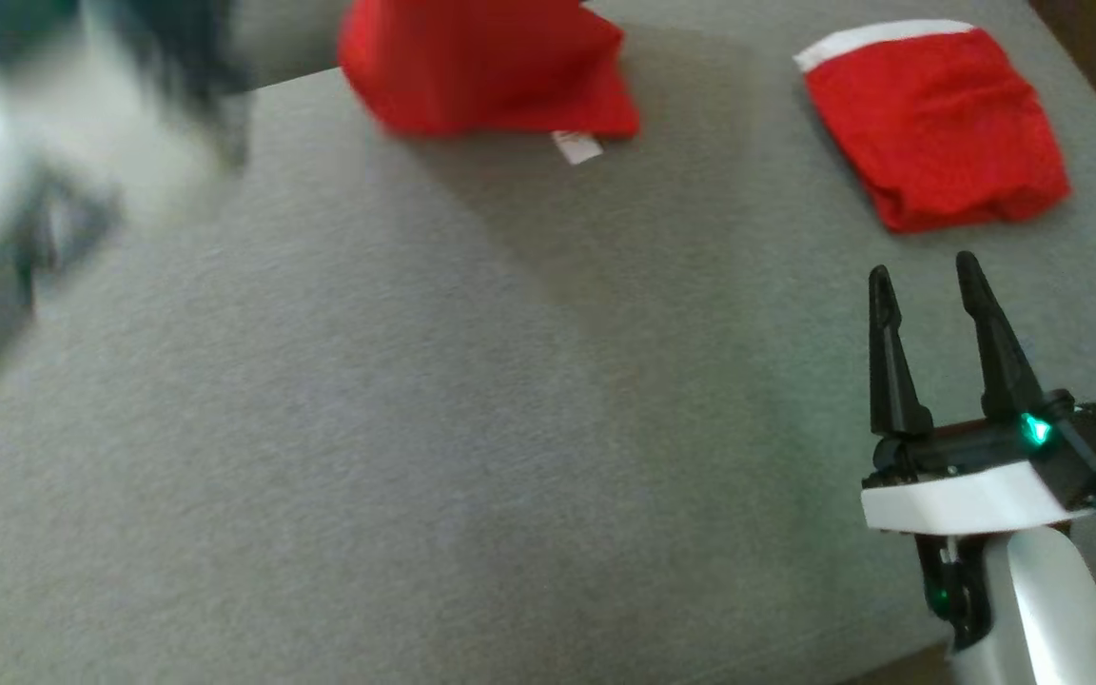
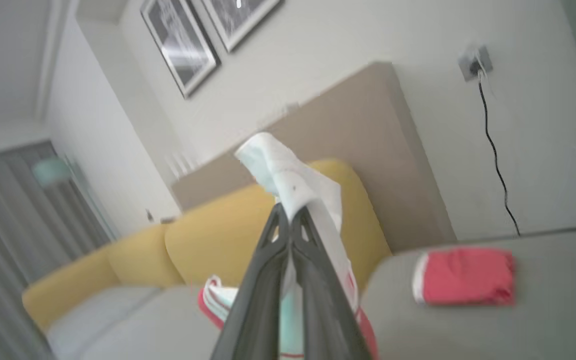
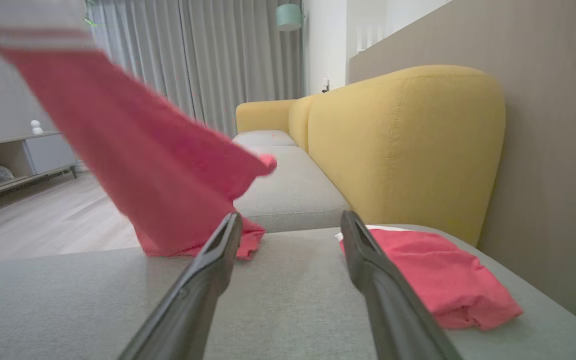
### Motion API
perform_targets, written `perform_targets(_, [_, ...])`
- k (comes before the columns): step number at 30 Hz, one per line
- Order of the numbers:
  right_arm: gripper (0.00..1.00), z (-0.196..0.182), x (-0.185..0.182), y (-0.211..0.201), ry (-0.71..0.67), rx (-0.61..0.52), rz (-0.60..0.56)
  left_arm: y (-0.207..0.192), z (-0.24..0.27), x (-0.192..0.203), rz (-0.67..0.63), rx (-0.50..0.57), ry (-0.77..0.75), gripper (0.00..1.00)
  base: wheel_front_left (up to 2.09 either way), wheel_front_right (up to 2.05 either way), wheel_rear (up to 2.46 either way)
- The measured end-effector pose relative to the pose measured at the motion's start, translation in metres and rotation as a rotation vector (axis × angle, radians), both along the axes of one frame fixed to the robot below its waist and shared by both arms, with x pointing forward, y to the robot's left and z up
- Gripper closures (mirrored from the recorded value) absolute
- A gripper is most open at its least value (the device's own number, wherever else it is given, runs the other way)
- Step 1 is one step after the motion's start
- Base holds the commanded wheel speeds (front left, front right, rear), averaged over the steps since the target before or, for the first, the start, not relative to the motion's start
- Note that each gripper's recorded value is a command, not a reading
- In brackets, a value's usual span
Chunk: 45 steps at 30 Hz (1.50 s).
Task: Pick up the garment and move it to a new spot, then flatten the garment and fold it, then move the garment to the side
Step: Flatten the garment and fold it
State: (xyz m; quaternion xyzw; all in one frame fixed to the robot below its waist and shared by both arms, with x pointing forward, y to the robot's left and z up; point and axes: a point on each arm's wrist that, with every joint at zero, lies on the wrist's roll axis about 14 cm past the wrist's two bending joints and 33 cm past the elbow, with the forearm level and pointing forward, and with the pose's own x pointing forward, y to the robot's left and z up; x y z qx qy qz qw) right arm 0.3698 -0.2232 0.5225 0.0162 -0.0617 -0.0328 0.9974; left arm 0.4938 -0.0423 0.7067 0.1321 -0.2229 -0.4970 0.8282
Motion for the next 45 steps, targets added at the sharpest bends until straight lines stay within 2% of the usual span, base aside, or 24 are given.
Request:
perform_targets(3, [0.0,0.0,0.007,0.009,-0.002,0.0,0.028,0.04,-0.093,-0.019,0.09,0.071,0.218,1.0,0.0,0.0,0.0])
perform_targets(8, [0.0,-0.009,0.018,0.019,0.018,0.007,0.06,0.078,-0.217,-0.089,0.222,0.102,0.58,1.0,0.0,0.0,0.0])
perform_targets(10, [0.0,-0.014,0.023,0.021,0.029,0.004,0.068,0.087,-0.244,-0.112,0.279,0.105,0.665,1.0,0.0,0.0,0.0])
perform_targets(13, [0.0,-0.02,0.03,0.028,0.042,0.006,0.088,0.086,-0.256,-0.13,0.33,0.06,0.703,1.0,0.0,0.0,0.0])
perform_targets(14, [0.0,-0.022,0.032,0.03,0.046,0.003,0.096,0.084,-0.258,-0.135,0.34,0.044,0.712,0.65,0.0,0.0,0.0])
perform_targets(15, [0.0,-0.023,0.034,0.034,0.048,0.002,0.107,0.084,-0.261,-0.14,0.351,0.031,0.723,0.0,0.0,0.0,0.0])
perform_targets(20, [0.0,-0.027,0.043,0.052,0.055,0.006,0.16,0.092,-0.29,-0.166,0.4,0.064,0.772,0.0,0.0,0.0,0.0])
perform_targets(24, [0.0,-0.03,0.046,0.059,0.059,0.011,0.181,0.092,-0.296,-0.172,0.414,0.065,0.774,0.0,0.0,0.0,0.0])
perform_targets(31, [0.0,-0.04,0.051,0.066,0.082,0.017,0.199,0.086,-0.317,-0.187,0.343,0.184,0.731,0.0,0.0,0.0,0.0])
perform_targets(37, [0.0,-0.044,0.054,0.064,0.094,0.011,0.199,0.06,-0.329,-0.199,0.197,0.263,0.705,0.0,0.0,0.0,0.0])
perform_targets(45, [0.0,-0.049,0.056,0.054,0.107,-0.004,0.179,0.055,-0.354,-0.193,0.174,0.319,0.756,0.0,0.0,0.0,0.0])
